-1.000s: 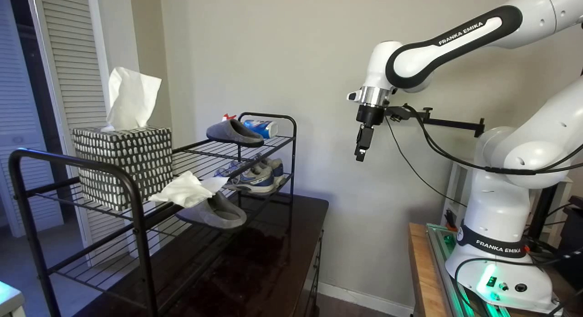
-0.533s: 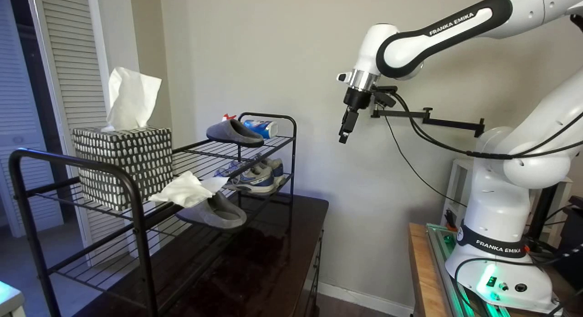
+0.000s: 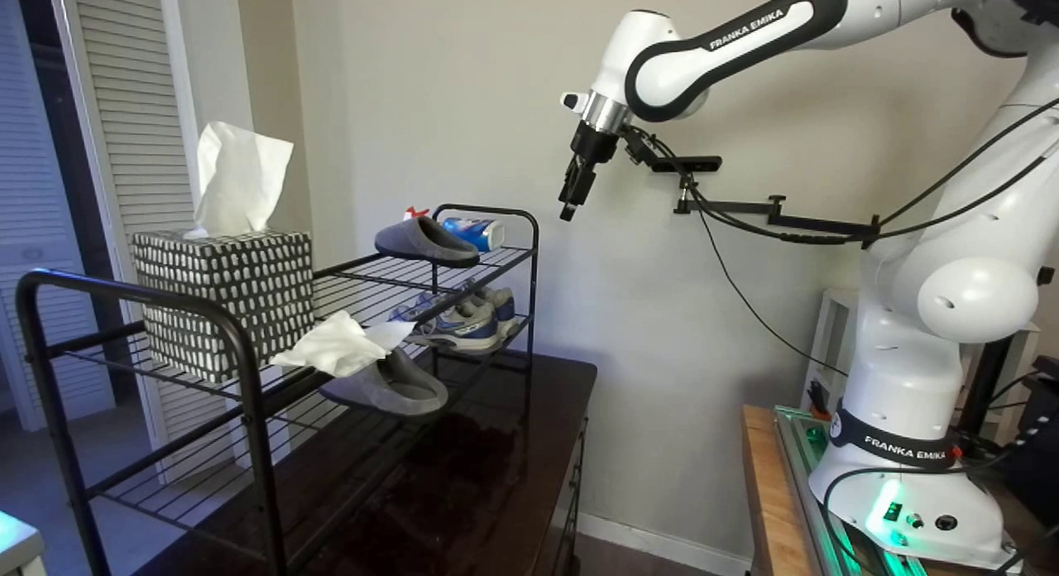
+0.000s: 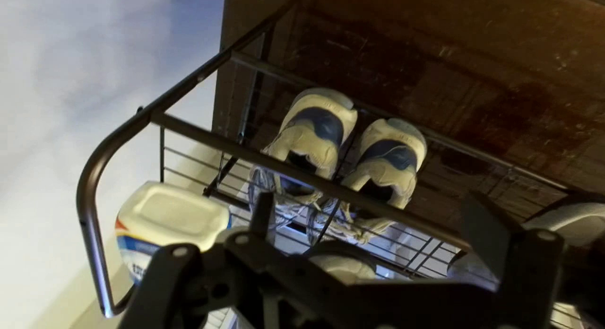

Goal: Place the blue spray bottle upright.

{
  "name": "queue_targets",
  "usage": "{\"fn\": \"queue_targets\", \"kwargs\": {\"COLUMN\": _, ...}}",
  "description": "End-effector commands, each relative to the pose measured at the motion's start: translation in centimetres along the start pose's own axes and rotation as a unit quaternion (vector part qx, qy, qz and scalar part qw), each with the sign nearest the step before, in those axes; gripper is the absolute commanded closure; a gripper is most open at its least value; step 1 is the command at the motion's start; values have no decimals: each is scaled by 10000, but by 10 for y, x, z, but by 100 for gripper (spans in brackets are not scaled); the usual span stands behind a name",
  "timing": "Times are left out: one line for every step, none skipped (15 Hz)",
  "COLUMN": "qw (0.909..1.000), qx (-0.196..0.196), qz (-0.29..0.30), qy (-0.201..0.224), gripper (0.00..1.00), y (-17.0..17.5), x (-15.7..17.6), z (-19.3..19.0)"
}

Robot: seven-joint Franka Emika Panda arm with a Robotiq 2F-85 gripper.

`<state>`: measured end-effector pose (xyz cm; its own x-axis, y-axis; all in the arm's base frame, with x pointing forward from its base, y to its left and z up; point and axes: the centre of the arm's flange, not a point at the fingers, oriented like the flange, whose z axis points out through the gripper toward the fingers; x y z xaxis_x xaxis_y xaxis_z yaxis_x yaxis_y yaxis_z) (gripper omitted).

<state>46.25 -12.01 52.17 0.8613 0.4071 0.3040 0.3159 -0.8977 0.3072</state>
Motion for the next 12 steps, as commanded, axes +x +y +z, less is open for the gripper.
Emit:
{"fn": "queue_targets", "kwargs": {"qw": 9989, "qx": -340, "qz": -307, "qy": 63, "gripper": 0, "y": 36, "x": 64, "z": 10}}
{"fn": "queue_targets", "kwargs": {"qw": 9987, "qx": -414, "qz": -294, "qy": 57, "gripper": 0, "y": 42, "x": 78, "z": 11}}
{"fn": "queue_targets", "kwargs": {"qw": 9984, "qx": -484, "qz": -298, "qy": 72, "gripper": 0, "y": 46, "x": 90, "z": 13}}
{"fn": "queue_targets", "kwargs": {"qw": 9980, "qx": -556, "qz": -299, "qy": 84, "gripper": 0, "y": 51, "x": 104, "z": 14}}
{"fn": "queue_targets", "kwargs": {"qw": 9974, "qx": -624, "qz": -340, "qy": 130, "gripper": 0, "y": 55, "x": 120, "z": 15}}
{"fn": "queue_targets", "kwargs": {"qw": 9965, "qx": -720, "qz": -383, "qy": 185, "gripper": 0, "y": 59, "x": 136, "z": 17}}
{"fn": "queue_targets", "kwargs": {"qw": 9955, "qx": -806, "qz": -454, "qy": 227, "gripper": 0, "y": 64, "x": 153, "z": 20}}
{"fn": "queue_targets", "kwargs": {"qw": 9942, "qx": -884, "qz": -543, "qy": 274, "gripper": 0, "y": 67, "x": 167, "z": 22}}
{"fn": "queue_targets", "kwargs": {"qw": 9926, "qx": -1017, "qz": -590, "qy": 293, "gripper": 0, "y": 70, "x": 185, "z": 26}}
{"fn": "queue_targets", "kwargs": {"qw": 9911, "qx": -1133, "qz": -637, "qy": 273, "gripper": 0, "y": 73, "x": 199, "z": 30}}
{"fn": "queue_targets", "kwargs": {"qw": 9898, "qx": -1273, "qz": -609, "qy": 211, "gripper": 0, "y": 76, "x": 214, "z": 36}}
{"fn": "queue_targets", "kwargs": {"qw": 9892, "qx": -1347, "qz": -568, "qy": 115, "gripper": 0, "y": 79, "x": 228, "z": 43}}
